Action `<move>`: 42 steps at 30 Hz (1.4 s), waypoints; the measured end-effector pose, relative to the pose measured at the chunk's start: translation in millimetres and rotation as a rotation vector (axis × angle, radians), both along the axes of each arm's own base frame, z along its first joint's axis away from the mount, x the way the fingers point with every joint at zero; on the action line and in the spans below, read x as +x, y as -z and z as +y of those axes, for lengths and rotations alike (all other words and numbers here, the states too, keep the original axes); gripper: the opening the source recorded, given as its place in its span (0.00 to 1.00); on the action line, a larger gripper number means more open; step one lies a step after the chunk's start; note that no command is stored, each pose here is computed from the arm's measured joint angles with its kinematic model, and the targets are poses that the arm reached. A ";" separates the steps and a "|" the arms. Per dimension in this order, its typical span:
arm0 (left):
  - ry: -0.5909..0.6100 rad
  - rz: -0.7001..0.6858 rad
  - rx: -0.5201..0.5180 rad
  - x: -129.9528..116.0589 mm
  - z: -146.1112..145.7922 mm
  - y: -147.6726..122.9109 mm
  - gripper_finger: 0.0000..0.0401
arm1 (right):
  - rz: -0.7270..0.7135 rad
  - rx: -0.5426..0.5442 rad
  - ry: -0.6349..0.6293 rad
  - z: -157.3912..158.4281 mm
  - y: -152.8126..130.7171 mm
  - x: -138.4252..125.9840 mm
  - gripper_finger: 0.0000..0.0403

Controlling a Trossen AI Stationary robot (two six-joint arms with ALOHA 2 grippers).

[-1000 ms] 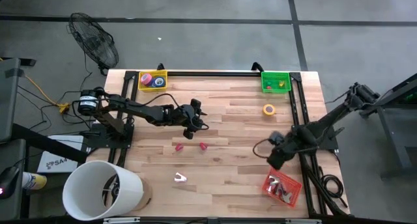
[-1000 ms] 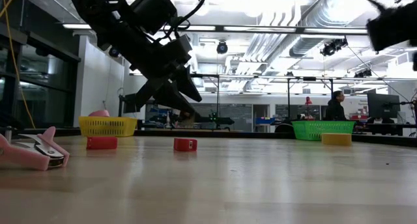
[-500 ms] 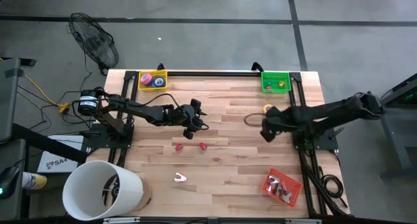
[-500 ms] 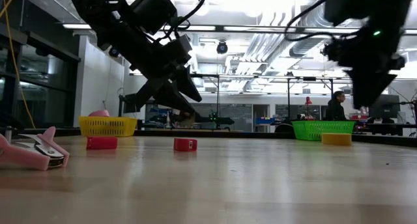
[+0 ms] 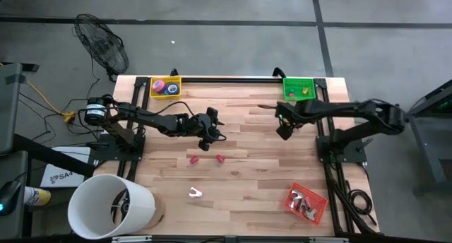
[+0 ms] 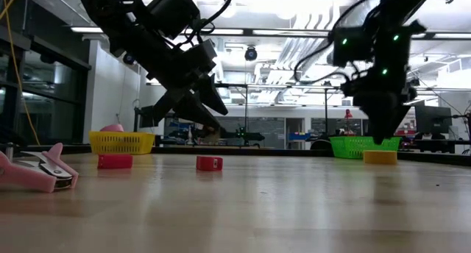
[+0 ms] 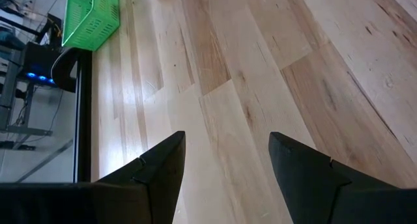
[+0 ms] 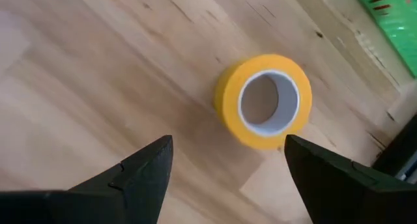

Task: Pick and place Stapler, Stapler remover, tape
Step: Put the yellow tape into the yellow bin

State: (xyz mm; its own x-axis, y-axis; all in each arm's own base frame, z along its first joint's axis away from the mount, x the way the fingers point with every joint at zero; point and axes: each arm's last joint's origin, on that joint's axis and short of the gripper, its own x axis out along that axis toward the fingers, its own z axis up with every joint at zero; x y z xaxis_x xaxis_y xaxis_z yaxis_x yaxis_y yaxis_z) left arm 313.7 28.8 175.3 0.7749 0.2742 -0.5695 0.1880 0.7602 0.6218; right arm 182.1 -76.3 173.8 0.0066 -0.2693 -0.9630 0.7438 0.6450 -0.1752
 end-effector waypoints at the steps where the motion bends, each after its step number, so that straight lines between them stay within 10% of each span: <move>1: 0.000 0.000 0.000 0.0 0.0 0.0 0.54 | 0.008 0.002 0.003 -3.8 3.2 1.2 0.71; 20: -0.002 0.006 0.001 -0.4 0.0 0.5 0.54 | 0.002 0.121 0.026 -36.5 40.4 14.6 0.69; 42: -0.002 0.005 0.001 -0.3 0.0 0.3 0.54 | -0.033 0.101 -0.053 -28.7 39.2 22.0 0.08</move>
State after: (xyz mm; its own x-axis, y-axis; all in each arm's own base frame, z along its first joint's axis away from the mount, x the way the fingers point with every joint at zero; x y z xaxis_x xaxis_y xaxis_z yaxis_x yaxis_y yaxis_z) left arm 313.4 28.9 175.0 0.7717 0.2762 -0.5729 0.1893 0.7602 0.6215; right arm 204.1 -104.9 134.5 0.0502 -0.1695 -0.9843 0.7128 0.6964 -0.0836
